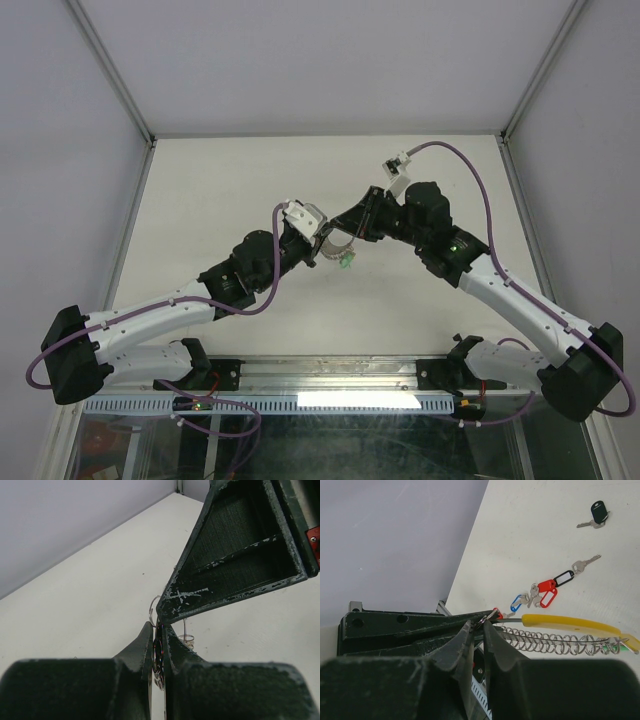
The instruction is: Put the keys on the keyring
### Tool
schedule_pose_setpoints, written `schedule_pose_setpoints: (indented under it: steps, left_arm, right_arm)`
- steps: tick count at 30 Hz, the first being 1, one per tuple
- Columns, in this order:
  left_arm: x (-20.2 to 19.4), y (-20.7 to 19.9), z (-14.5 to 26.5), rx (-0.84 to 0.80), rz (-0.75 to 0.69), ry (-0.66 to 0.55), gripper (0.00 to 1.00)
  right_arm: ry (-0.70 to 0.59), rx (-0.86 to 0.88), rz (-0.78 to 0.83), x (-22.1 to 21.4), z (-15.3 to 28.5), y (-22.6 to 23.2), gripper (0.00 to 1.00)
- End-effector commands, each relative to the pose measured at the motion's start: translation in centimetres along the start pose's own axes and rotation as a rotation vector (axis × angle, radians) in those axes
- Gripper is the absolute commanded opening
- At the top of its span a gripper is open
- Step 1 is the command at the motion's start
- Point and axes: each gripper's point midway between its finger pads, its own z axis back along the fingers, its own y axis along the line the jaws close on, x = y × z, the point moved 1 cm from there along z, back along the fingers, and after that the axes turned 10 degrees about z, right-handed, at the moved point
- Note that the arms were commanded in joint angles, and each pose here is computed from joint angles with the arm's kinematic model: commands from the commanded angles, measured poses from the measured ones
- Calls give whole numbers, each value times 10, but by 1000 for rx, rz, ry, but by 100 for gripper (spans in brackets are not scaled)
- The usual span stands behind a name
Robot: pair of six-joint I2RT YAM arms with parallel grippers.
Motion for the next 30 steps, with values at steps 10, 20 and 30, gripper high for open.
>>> schedule_pose_setpoints:
  steps: [10,20,30]
  left_arm:
    - [40,-2,2,-1,37,-130,0]
    - [41,-2,7,-10,32,-127,0]
    - [43,-3,9,-14,29,-128,0]
  right_arm:
    - [-80,-19,125,20,3,3,0]
    - [-211,81,379,33,5,11,0]
    - [-309,121,594,36,12,15,0]
